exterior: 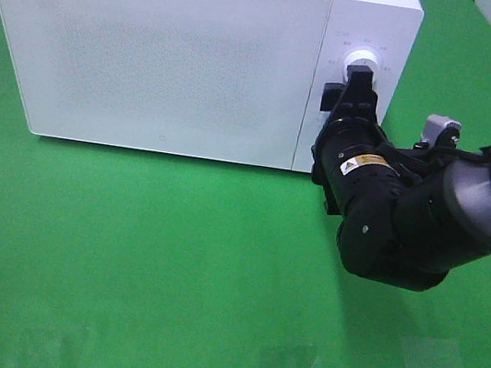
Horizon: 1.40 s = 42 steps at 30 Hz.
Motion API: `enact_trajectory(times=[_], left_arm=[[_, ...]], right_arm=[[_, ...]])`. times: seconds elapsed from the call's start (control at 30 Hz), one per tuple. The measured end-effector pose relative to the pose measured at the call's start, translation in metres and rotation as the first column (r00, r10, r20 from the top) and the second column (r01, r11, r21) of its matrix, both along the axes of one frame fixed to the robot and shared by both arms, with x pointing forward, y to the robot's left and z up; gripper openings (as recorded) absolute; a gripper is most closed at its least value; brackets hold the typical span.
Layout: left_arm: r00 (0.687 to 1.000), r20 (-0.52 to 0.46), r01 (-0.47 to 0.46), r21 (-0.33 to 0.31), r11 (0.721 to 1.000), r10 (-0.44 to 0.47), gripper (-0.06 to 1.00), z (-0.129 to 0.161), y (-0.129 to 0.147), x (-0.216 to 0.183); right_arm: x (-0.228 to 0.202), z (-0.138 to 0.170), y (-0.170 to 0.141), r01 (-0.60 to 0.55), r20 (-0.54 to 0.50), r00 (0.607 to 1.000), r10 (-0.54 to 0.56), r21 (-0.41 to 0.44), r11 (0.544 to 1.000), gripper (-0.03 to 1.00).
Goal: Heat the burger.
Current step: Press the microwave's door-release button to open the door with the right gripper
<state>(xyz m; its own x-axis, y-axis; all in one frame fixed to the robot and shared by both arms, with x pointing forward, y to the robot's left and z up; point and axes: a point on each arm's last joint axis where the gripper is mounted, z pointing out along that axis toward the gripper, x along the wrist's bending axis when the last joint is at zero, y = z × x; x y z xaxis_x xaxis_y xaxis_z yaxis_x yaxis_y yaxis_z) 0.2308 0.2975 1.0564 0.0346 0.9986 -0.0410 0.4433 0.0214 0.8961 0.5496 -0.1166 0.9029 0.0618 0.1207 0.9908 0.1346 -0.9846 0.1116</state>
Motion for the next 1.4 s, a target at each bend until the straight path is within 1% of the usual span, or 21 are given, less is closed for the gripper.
enact_trajectory(times=[0.17, 0.37, 0.47, 0.57, 0.6, 0.63, 0.67, 0.7, 0.73, 0.77, 0.8, 0.87, 0.9, 0.93, 0.97, 1.0, 1.1, 1.13, 1.23, 1.3, 1.4], left_arm=[[1.000, 0.000, 0.000, 0.000, 1.000, 0.000, 0.99, 0.000, 0.000, 0.000], [1.000, 0.000, 0.000, 0.000, 1.000, 0.000, 0.99, 0.000, 0.000, 0.000], [1.000, 0.000, 0.000, 0.000, 1.000, 0.000, 0.99, 0.000, 0.000, 0.000], [1.000, 0.000, 0.000, 0.000, 1.000, 0.000, 0.99, 0.000, 0.000, 0.000], [1.000, 0.000, 0.000, 0.000, 1.000, 0.000, 0.99, 0.000, 0.000, 0.000], [1.000, 0.000, 0.000, 0.000, 1.000, 0.000, 0.99, 0.000, 0.000, 0.000], [1.000, 0.000, 0.000, 0.000, 1.000, 0.000, 0.99, 0.000, 0.000, 0.000], [1.000, 0.000, 0.000, 0.000, 1.000, 0.000, 0.99, 0.000, 0.000, 0.000], [1.000, 0.000, 0.000, 0.000, 1.000, 0.000, 0.99, 0.000, 0.000, 0.000], [1.000, 0.000, 0.000, 0.000, 1.000, 0.000, 0.99, 0.000, 0.000, 0.000], [1.000, 0.000, 0.000, 0.000, 1.000, 0.000, 0.99, 0.000, 0.000, 0.000], [1.000, 0.000, 0.000, 0.000, 1.000, 0.000, 0.99, 0.000, 0.000, 0.000], [1.000, 0.000, 0.000, 0.000, 1.000, 0.000, 0.99, 0.000, 0.000, 0.000], [1.000, 0.000, 0.000, 0.000, 1.000, 0.000, 0.99, 0.000, 0.000, 0.000], [1.000, 0.000, 0.000, 0.000, 1.000, 0.000, 0.99, 0.000, 0.000, 0.000], [1.000, 0.000, 0.000, 0.000, 1.000, 0.000, 0.99, 0.000, 0.000, 0.000], [1.000, 0.000, 0.000, 0.000, 1.000, 0.000, 0.99, 0.000, 0.000, 0.000], [1.000, 0.000, 0.000, 0.000, 1.000, 0.000, 0.99, 0.000, 0.000, 0.000], [1.000, 0.000, 0.000, 0.000, 1.000, 0.000, 0.99, 0.000, 0.000, 0.000], [1.000, 0.000, 0.000, 0.000, 1.000, 0.000, 0.99, 0.000, 0.000, 0.000], [1.000, 0.000, 0.000, 0.000, 1.000, 0.000, 0.99, 0.000, 0.000, 0.000]], right_arm=[[-0.010, 0.016, 0.001, -0.087, 0.034, 0.995, 0.090, -0.070, 0.994, 0.67], [-0.029, 0.017, 0.000, -0.262, -0.137, 0.963, 0.231, -0.298, 0.918, 0.67], [-0.031, 0.018, 0.001, -0.287, -0.155, 0.956, 0.249, -0.334, 0.898, 0.67], [-0.037, 0.022, 0.003, -0.380, -0.222, 0.924, 0.311, -0.453, 0.806, 0.67], [-0.037, 0.022, 0.003, -0.380, -0.222, 0.924, 0.311, -0.453, 0.806, 0.67], [-0.039, 0.026, 0.003, -0.411, -0.243, 0.912, 0.332, -0.506, 0.758, 0.67], [-0.039, 0.026, 0.003, -0.411, -0.243, 0.912, 0.332, -0.506, 0.758, 0.67], [-0.042, 0.029, 0.002, -0.440, -0.265, 0.898, 0.351, -0.565, 0.698, 0.67], [-0.042, 0.029, 0.002, -0.440, -0.265, 0.898, 0.351, -0.565, 0.698, 0.67], [-0.045, 0.033, 0.002, -0.465, -0.285, 0.884, 0.370, -0.612, 0.640, 0.67], [-0.045, 0.033, 0.002, -0.465, -0.285, 0.884, 0.370, -0.612, 0.640, 0.67], [-0.050, 0.036, 0.001, -0.518, -0.341, 0.849, 0.403, -0.683, 0.514, 0.67], [-0.050, 0.036, 0.001, -0.518, -0.341, 0.849, 0.403, -0.683, 0.514, 0.67], [-0.052, 0.038, 0.001, -0.536, -0.362, 0.834, 0.416, -0.711, 0.456, 0.67], [-0.052, 0.038, 0.001, -0.536, -0.362, 0.834, 0.416, -0.711, 0.456, 0.67], [-0.054, 0.038, 0.000, -0.549, -0.382, 0.820, 0.426, -0.734, 0.399, 0.67], [-0.055, 0.039, -0.001, -0.552, -0.389, 0.815, 0.430, -0.745, 0.374, 0.67], [-0.055, 0.041, -0.004, -0.560, -0.404, 0.805, 0.434, -0.759, 0.332, 0.67], [-0.054, 0.045, -0.010, -0.568, -0.422, 0.795, 0.435, -0.769, 0.293, 0.67], [-0.050, 0.058, -0.022, -0.579, -0.453, 0.772, 0.446, -0.791, 0.199, 0.67], [-0.048, 0.066, -0.028, -0.586, -0.475, 0.758, 0.446, -0.797, 0.147, 0.67]])
